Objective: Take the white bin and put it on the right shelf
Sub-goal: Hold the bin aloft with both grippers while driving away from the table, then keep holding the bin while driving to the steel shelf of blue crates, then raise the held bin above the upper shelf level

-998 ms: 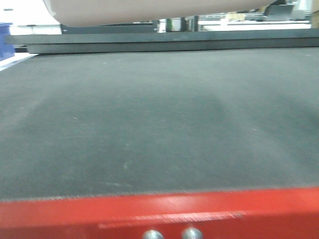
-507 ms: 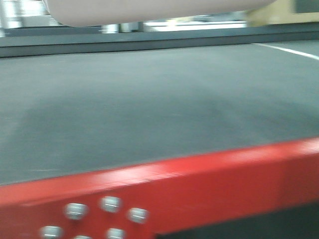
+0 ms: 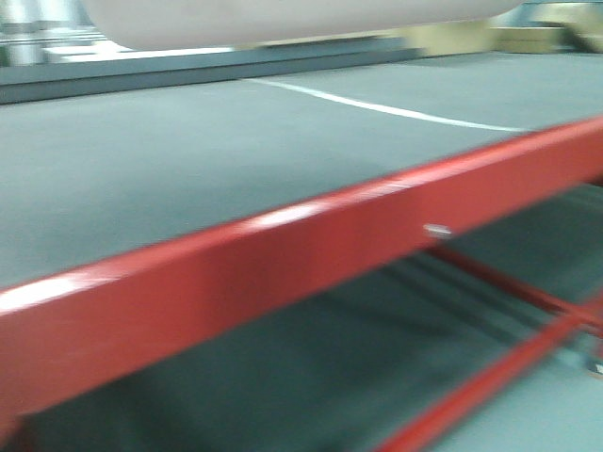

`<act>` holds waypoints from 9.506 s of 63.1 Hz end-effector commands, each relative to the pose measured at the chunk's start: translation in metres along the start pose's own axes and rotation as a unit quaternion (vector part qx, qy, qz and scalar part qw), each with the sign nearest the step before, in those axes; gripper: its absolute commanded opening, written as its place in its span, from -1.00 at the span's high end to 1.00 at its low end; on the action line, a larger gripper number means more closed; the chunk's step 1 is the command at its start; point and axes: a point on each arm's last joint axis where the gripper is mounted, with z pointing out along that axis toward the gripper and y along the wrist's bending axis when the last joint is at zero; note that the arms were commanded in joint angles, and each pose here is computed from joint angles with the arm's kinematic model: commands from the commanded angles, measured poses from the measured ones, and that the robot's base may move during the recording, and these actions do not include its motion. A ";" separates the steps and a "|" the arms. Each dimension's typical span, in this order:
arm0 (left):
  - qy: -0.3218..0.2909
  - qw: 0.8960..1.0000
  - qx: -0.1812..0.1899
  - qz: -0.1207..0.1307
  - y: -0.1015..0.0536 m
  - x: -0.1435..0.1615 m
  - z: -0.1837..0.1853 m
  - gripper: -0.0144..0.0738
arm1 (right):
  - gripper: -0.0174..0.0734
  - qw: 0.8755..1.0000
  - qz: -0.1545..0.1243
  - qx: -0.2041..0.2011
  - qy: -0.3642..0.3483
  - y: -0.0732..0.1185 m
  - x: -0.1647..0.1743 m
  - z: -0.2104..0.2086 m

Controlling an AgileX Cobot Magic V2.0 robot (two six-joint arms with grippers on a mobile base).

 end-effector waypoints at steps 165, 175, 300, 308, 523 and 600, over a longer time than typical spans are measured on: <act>0.095 0.986 0.136 0.027 -0.049 0.021 -0.004 0.96 | 0.49 0.991 0.007 -0.128 0.046 0.046 0.011 -0.006; 0.095 0.986 0.136 0.027 -0.049 0.021 -0.004 0.96 | 0.49 0.991 0.007 -0.128 0.046 0.046 0.011 -0.006; 0.091 0.987 0.133 0.027 -0.048 0.021 -0.003 0.96 | 0.49 0.991 0.008 -0.127 0.046 0.045 0.011 -0.005; 0.091 0.987 0.133 0.027 -0.048 0.021 -0.003 0.96 | 0.49 0.991 0.008 -0.127 0.046 0.045 0.011 -0.005; 0.090 0.987 0.133 0.026 -0.048 0.020 -0.003 0.96 | 0.49 0.991 0.008 -0.126 0.045 0.045 0.010 -0.005; 0.037 0.994 0.099 0.033 -0.047 0.007 0.000 0.96 | 0.49 0.993 0.014 -0.113 0.038 0.039 0.003 0.011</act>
